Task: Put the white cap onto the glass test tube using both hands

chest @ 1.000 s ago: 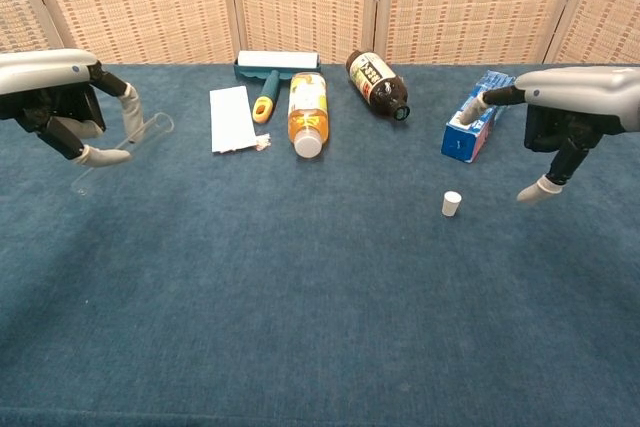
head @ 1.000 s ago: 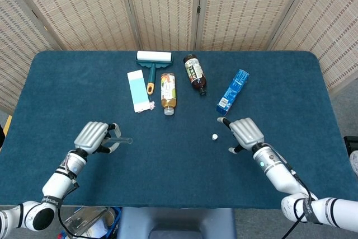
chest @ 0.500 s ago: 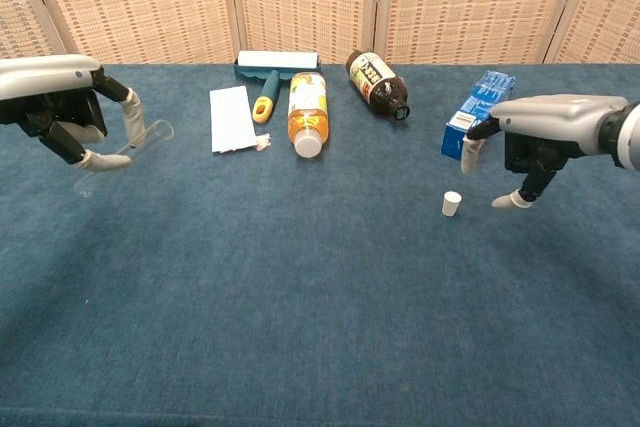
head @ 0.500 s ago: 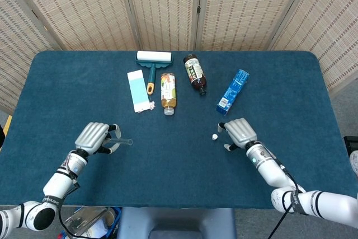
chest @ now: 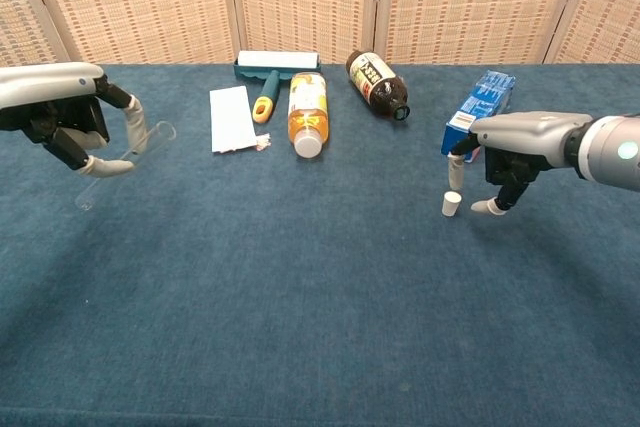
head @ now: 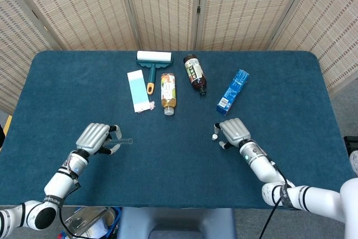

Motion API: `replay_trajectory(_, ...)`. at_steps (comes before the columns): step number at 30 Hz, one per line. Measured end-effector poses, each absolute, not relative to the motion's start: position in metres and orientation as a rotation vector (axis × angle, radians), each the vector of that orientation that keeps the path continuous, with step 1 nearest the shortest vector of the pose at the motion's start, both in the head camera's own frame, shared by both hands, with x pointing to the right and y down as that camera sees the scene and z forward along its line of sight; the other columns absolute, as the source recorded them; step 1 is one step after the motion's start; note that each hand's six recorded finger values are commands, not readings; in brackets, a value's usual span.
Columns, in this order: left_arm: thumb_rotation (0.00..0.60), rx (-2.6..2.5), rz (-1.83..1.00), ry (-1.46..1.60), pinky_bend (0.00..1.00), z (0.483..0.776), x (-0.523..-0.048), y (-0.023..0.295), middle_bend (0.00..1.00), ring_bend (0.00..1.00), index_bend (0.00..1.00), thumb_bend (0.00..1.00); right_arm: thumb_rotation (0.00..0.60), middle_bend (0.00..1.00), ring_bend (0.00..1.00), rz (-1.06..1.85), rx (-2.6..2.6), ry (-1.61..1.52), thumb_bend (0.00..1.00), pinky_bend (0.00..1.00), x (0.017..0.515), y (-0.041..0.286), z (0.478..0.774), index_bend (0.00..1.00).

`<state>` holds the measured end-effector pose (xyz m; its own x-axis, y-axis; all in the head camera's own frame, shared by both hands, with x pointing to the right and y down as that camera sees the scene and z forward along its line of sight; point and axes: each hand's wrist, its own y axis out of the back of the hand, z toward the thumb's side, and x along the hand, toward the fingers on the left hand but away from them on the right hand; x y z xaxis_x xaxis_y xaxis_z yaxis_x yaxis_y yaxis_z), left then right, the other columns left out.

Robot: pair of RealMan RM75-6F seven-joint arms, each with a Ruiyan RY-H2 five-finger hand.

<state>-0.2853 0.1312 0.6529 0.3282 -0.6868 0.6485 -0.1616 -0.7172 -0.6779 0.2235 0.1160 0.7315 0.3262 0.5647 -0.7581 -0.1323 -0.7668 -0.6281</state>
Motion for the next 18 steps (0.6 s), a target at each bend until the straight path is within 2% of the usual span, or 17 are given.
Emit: replay_trajectory(18, 0.600, -2.103, -1.386, 0.749, 1.00, 0.6556, -0.2881, 0.1321, 1.00, 1.00, 0.72, 0.40, 0.600, 1.00, 1.00, 1.497, -1.979, -0.366, 0.34, 1.00, 0.2151, 0.1130, 0.7395, 0.43)
